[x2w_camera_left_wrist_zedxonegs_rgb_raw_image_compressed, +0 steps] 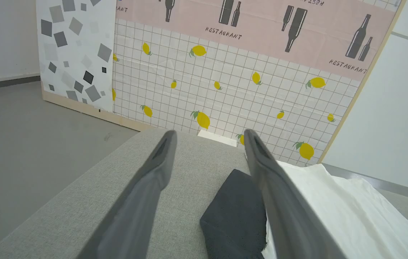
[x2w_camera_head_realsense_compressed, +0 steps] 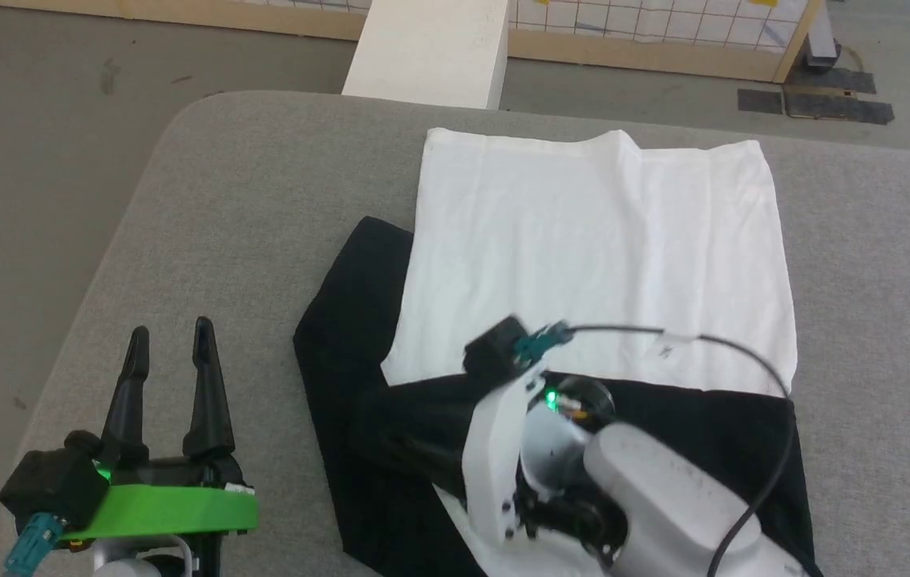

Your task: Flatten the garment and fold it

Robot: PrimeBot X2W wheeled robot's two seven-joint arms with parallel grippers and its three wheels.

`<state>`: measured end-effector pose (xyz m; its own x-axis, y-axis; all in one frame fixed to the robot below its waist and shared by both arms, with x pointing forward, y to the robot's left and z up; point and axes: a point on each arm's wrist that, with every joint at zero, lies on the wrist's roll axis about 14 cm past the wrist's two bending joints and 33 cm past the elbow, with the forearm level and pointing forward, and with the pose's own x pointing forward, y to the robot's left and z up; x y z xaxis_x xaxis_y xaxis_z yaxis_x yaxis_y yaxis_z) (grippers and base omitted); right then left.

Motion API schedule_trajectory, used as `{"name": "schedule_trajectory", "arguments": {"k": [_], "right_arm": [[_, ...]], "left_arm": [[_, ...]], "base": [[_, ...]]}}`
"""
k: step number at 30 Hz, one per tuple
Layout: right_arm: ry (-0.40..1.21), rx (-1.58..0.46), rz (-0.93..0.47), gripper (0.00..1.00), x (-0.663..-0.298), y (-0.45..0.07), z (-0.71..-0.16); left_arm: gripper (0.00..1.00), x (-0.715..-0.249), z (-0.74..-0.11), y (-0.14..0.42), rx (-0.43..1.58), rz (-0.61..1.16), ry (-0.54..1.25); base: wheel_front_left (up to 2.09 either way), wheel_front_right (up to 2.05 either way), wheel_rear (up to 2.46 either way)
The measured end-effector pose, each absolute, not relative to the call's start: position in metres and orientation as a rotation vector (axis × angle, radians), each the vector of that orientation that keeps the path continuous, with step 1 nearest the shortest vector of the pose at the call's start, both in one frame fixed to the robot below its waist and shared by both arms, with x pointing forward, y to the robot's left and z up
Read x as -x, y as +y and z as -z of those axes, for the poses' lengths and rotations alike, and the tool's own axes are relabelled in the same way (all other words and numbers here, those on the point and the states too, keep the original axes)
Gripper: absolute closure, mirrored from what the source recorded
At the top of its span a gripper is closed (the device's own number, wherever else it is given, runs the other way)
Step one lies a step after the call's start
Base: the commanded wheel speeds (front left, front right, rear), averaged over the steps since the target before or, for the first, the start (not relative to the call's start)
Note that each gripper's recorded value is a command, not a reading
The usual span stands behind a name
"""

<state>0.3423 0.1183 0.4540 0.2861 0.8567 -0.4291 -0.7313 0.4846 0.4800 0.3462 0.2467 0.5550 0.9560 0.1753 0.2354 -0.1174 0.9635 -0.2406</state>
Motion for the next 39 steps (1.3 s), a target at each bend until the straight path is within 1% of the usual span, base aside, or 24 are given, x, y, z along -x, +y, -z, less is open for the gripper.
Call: {"name": "schedule_trajectory", "arguments": {"k": [5, 9, 11, 15, 18, 21, 25, 28, 31, 35, 39], "right_arm": [[0.506, -0.345, -0.994, 0.0, -0.387, 0.107, -0.509], [0.347, -0.403, -0.875, 0.0, -0.421, 0.067, -0.546], [0.247, -0.418, -0.772, 0.0, -0.441, 0.029, -0.563], [0.072, -0.452, -0.546, 0.0, -0.462, -0.049, -0.586], [-0.072, -0.469, -0.361, 0.0, -0.461, -0.112, -0.601], [-0.158, -0.461, -0.204, 0.0, -0.451, -0.162, -0.604], [-0.176, -0.451, -0.045, 0.0, -0.435, -0.21, -0.592], [-0.179, -0.443, 0.03, 0.0, -0.428, -0.232, -0.586], [-0.186, -0.433, 0.075, 0.0, -0.424, -0.248, -0.585], [-0.169, -0.449, 0.094, 0.0, -0.427, -0.254, -0.576], [-0.138, -0.455, 0.108, 0.0, -0.436, -0.257, -0.561]], "left_arm": [[0.0, -0.349, -0.557, 0.243, 0.231, -0.135, -0.264], [0.0, -0.351, -0.56, 0.237, 0.236, -0.113, -0.275], [0.0, -0.353, -0.562, 0.232, 0.24, -0.098, -0.28], [0.0, -0.357, -0.564, 0.225, 0.248, -0.073, -0.283], [0.0, -0.361, -0.563, 0.217, 0.253, -0.051, -0.28], [0.0, -0.364, -0.56, 0.212, 0.258, -0.035, -0.268], [0.0, -0.37, -0.541, 0.205, 0.271, -0.022, -0.203], [0.0, -0.382, -0.532, 0.202, 0.28, -0.008, -0.158], [0.0, -0.407, -0.531, 0.199, 0.269, 0.023, -0.097], [0.0, -0.453, -0.541, 0.201, 0.235, 0.064, -0.034], [0.0, -0.5, -0.529, 0.212, 0.197, 0.078, 0.158]], "base": [[0.0, 0.0, 0.0], [0.0, 0.0, 0.0], [0.0, 0.0, 0.0], [0.0, 0.0, 0.0], [0.0, 0.0, 0.0], [0.0, 0.0, 0.0], [0.0, 0.0, 0.0], [0.0, 0.0, 0.0], [0.0, 0.0, 0.0], [0.0, 0.0, 0.0], [0.0, 0.0, 0.0]]}}
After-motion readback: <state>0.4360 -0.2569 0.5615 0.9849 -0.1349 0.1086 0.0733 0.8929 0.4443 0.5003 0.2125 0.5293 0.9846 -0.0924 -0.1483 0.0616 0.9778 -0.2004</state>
